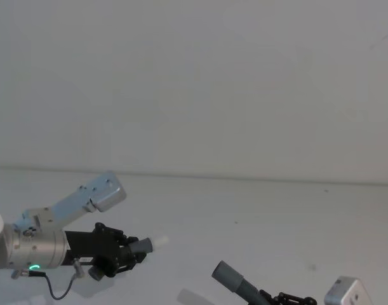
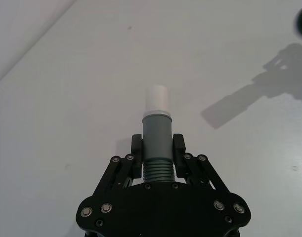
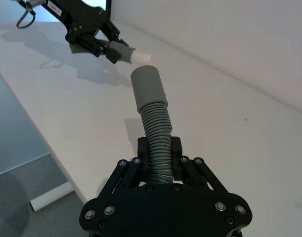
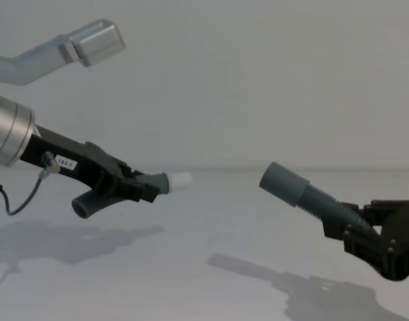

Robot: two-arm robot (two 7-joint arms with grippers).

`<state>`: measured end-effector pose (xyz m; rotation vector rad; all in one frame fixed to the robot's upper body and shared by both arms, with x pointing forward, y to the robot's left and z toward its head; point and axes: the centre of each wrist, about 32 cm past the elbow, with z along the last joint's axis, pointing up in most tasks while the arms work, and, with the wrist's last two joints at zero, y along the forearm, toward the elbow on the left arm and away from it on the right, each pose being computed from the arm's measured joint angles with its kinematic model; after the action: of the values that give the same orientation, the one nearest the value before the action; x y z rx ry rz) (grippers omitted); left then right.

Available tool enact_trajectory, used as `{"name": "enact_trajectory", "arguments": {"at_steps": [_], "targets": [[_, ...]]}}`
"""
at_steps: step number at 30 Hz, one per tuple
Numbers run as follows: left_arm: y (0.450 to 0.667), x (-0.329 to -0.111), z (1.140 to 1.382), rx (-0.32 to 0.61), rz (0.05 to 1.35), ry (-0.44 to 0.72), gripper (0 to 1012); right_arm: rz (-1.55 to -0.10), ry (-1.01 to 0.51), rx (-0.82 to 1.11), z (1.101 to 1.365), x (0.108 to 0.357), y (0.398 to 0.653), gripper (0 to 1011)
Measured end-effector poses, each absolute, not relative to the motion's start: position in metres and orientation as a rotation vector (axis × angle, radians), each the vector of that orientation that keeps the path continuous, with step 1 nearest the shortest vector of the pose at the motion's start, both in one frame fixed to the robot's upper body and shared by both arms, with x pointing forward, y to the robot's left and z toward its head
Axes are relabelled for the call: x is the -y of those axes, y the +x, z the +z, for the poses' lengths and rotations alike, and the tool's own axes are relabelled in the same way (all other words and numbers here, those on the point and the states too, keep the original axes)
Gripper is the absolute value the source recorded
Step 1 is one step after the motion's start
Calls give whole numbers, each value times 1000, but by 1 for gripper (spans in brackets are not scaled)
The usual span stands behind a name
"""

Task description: Use both hands to pick up one end of the pipe from the table, align the ends, and insert them.

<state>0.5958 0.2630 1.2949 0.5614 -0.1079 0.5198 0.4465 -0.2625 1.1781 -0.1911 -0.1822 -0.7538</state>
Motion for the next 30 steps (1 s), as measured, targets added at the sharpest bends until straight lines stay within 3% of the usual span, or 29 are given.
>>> {"name": "enact_trajectory", "arguments": {"at_steps": [30], "targets": [[562, -262, 1324, 187, 313, 486, 325, -647, -165, 246, 1183, 273, 438, 230]]}}
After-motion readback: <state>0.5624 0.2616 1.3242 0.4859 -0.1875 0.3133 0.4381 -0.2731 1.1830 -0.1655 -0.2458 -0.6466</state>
